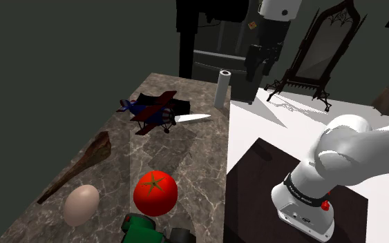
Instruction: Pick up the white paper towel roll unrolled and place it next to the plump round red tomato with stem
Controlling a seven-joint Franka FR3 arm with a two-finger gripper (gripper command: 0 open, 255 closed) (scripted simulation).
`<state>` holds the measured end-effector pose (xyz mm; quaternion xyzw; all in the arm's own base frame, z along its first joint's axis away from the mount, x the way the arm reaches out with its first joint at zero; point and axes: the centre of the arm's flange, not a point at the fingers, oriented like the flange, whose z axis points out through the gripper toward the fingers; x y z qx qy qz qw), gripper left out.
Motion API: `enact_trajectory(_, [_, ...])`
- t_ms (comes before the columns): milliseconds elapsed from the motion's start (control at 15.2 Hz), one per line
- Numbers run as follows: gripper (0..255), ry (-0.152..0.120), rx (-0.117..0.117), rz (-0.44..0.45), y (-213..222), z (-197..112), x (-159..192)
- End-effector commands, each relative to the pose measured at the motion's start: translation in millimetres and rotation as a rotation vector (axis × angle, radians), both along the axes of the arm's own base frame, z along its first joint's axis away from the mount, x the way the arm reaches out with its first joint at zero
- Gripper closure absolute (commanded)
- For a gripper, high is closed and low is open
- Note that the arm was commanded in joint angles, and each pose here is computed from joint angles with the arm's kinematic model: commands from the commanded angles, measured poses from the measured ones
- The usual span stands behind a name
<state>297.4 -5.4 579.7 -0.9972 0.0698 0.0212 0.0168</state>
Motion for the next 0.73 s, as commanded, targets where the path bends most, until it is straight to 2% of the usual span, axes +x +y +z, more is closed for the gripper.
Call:
enact_trajectory(0, [0, 0.000, 0.000, 0.000, 0, 0, 0])
enact_trajectory(660, [0, -0.005, -0.015, 0.049, -85, -45, 87])
